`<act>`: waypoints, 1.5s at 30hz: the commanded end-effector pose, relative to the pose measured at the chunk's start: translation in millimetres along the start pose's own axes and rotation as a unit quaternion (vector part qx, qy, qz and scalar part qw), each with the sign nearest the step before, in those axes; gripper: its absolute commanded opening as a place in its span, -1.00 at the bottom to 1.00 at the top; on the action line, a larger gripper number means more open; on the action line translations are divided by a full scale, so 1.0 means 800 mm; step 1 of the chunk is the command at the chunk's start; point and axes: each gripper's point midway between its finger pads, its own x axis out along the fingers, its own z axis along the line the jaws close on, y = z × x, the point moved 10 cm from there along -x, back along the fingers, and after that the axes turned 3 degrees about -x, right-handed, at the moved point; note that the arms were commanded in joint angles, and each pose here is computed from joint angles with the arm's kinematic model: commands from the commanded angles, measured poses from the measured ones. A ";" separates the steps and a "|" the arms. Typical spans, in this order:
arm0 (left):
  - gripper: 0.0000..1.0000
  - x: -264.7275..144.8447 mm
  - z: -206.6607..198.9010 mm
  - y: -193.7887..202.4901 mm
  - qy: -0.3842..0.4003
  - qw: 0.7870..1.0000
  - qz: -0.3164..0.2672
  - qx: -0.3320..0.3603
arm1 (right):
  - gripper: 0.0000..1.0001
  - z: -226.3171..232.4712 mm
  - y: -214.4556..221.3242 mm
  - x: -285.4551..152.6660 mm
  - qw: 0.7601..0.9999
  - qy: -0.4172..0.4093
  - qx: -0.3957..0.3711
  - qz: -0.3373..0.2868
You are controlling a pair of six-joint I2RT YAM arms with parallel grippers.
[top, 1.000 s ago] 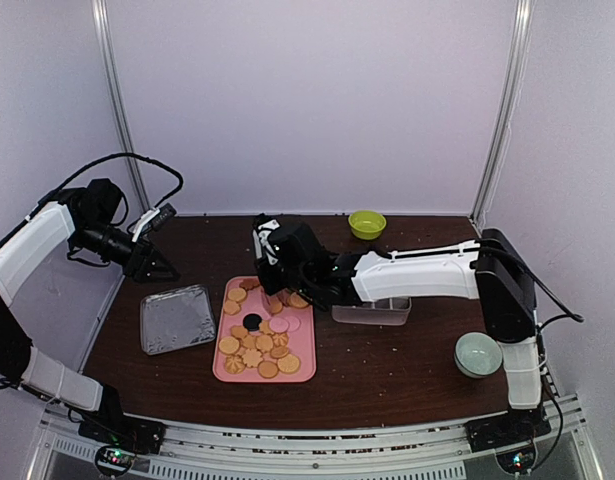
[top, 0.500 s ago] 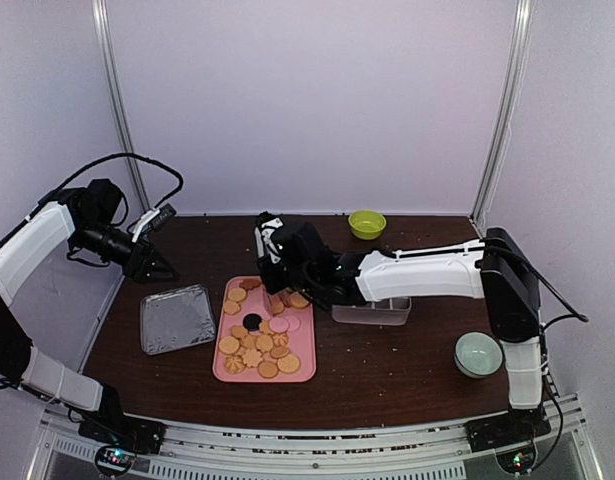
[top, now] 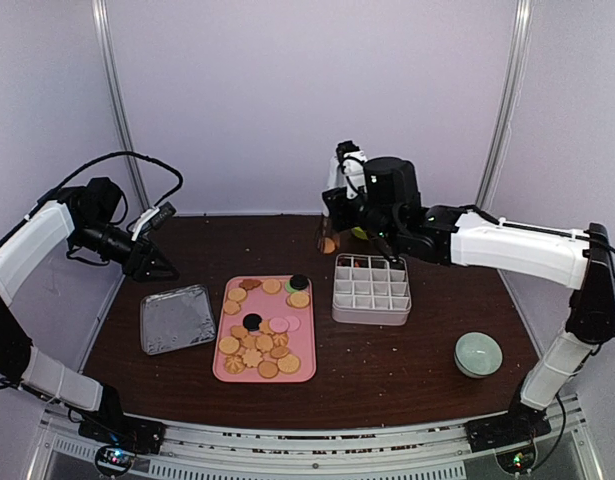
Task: Pack the cookies
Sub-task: Pick up the fake cookies from the plate, then move the packing box to the center of the board.
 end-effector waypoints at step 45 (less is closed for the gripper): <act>0.38 -0.003 0.003 -0.004 0.001 1.000 -0.004 0.005 | -0.49 -0.166 0.109 0.072 0.975 0.193 -0.032 0.109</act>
